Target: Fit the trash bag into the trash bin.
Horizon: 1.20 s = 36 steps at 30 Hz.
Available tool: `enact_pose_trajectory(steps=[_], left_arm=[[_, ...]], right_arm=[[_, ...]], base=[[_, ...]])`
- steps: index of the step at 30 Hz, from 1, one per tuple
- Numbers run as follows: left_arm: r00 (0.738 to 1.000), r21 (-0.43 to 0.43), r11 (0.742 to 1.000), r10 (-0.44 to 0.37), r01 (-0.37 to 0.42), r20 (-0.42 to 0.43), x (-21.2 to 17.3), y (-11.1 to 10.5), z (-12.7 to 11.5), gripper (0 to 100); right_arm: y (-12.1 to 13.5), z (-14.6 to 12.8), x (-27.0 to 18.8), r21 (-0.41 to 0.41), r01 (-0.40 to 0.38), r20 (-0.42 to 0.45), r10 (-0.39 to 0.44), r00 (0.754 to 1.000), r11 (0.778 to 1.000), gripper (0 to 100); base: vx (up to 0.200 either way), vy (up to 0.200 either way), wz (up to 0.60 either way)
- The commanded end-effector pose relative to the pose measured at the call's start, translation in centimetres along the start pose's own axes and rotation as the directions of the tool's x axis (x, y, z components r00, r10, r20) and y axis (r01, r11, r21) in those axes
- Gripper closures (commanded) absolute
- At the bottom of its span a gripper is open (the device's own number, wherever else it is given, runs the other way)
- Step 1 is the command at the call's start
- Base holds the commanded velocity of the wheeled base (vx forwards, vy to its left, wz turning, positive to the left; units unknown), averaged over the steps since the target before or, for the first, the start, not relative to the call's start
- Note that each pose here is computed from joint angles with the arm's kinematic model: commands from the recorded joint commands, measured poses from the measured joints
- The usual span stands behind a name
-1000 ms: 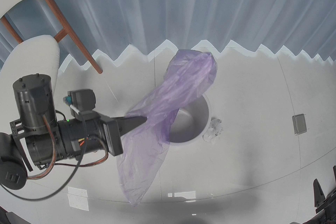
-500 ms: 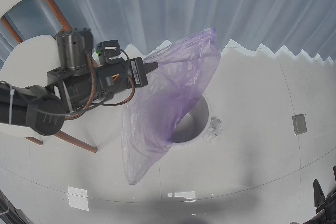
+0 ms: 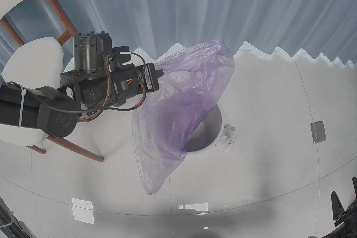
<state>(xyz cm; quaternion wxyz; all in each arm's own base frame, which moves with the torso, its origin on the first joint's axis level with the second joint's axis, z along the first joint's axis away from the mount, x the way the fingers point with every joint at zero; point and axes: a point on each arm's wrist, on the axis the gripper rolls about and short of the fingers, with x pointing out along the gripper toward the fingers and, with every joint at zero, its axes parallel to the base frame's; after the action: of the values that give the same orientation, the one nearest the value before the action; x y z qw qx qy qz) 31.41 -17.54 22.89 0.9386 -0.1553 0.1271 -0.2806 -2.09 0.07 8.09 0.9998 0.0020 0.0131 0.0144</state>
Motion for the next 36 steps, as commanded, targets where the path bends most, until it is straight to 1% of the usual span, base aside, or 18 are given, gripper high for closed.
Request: enact_pose_trajectory(steps=[1,4,6,7,8,10,11,14,16,17,19,22,26,27,28,30,32,36], left_arm=[[0.999,-0.004,1.0,-0.008,0.008,-0.035,-0.7,-0.5,-0.1,100],[0.999,-0.024,1.0,-0.016,0.016,-0.03,-0.4,-1.0,-0.2,100],[0.999,-0.036,0.999,-0.028,0.027,-0.03,-0.6,-1.5,-0.3,100],[0.999,-0.037,0.999,-0.03,0.029,-0.029,-0.6,-1.6,-0.3,100],[0.999,-0.057,0.997,-0.045,0.043,-0.023,-0.8,-2.3,-0.2,100],[0.999,-0.06,0.997,-0.046,0.045,-0.011,-1.0,-2.6,0.1,100],[0.998,-0.055,0.997,-0.056,0.055,-0.003,-1.5,-3.3,0.3,100],[0.998,-0.041,0.997,-0.062,0.062,0.005,-2.1,-4.4,0.5,100],[0.999,-0.033,0.998,-0.053,0.054,0.009,-2.2,-4.6,0.6,100],[0.999,0.001,0.999,-0.033,0.033,0.008,-2.7,-5.1,0.5,100],[1.0,0.022,1.0,0.005,-0.005,0.017,-3.3,-5.7,0.6,100],[0.999,0.04,0.998,0.051,-0.051,0.002,-4.3,-6.4,0.5,100],[0.992,0.09,0.99,0.114,-0.109,-0.05,-6.2,-6.5,0.7,100],[0.992,0.095,0.989,0.116,-0.11,-0.05,-6.3,-6.5,0.7,100],[0.984,0.174,0.973,0.166,-0.153,-0.06,-7.0,-6.1,0.9,100],[0.975,0.243,0.95,0.216,-0.195,-0.06,-7.5,-5.5,1.0,100],[0.972,0.262,0.943,0.227,-0.204,-0.06,-7.5,-5.4,1.0,100],[0.97,0.327,0.925,0.229,-0.192,-0.08,-7.5,-5.2,0.3,100]], right_arm=[[-0.1,-0.3,0.8,0.009,-0.031,-0.1,0.032,0.995,0.999,0],[-0.1,0.3,0.6,0.007,-0.038,-0.069,0.038,0.997,0.999,0],[0.0,3.6,1.0,0.005,-0.038,-0.017,0.038,0.999,0.999,0],[0.0,4.0,1.1,0.007,-0.04,-0.014,0.04,0.999,0.999,0],[0.0,7.5,3.6,0.025,-0.042,-0.025,0.043,0.999,0.999,0],[0.1,8.5,5.1,0.044,-0.053,-0.058,0.055,0.997,0.998,0],[0.3,9.4,7.7,0.117,-0.066,-0.164,0.084,0.983,0.991,0],[0.9,11.3,12.9,0.242,-0.108,-0.278,0.176,0.944,0.964,0],[1.1,11.8,14.4,0.261,-0.124,-0.295,0.201,0.934,0.958,0],[1.4,12.7,17.3,0.272,-0.143,-0.325,0.231,0.917,0.952,0],[1.9,13.4,19.7,0.271,-0.159,-0.341,0.249,0.907,0.949,0],[3.2,13.1,22.7,0.278,-0.186,-0.385,0.287,0.877,0.942,0],[4.2,10.9,25.8,0.271,-0.189,-0.463,0.3,0.834,0.944,0],[4.2,10.8,25.9,0.271,-0.189,-0.464,0.3,0.833,0.944,0],[5.0,9.8,27.3,0.272,-0.208,-0.467,0.318,0.825,0.94,0],[5.7,8.7,28.6,0.27,-0.232,-0.456,0.337,0.824,0.934,0],[6.2,8.3,29.1,0.269,-0.249,-0.447,0.349,0.824,0.931,0],[9.0,6.3,32.5,0.259,-0.321,-0.385,0.402,0.83,0.911,0]], base=[[0.2,0.0,0.0],[0.2,0.0,0.0],[0.1,0.0,0.0],[0.0,0.0,0.0],[0.0,0.0,0.0],[0.0,0.0,0.0],[0.0,0.0,0.0],[0.0,0.0,0.0],[0.0,0.0,0.0],[0.0,0.0,0.0],[0.0,0.0,0.0],[0.0,0.0,0.0],[0.0,0.0,0.0],[0.0,0.0,0.0],[0.0,0.0,0.0],[0.0,0.0,0.0],[0.0,0.0,0.0],[0.0,0.0,0.0]])
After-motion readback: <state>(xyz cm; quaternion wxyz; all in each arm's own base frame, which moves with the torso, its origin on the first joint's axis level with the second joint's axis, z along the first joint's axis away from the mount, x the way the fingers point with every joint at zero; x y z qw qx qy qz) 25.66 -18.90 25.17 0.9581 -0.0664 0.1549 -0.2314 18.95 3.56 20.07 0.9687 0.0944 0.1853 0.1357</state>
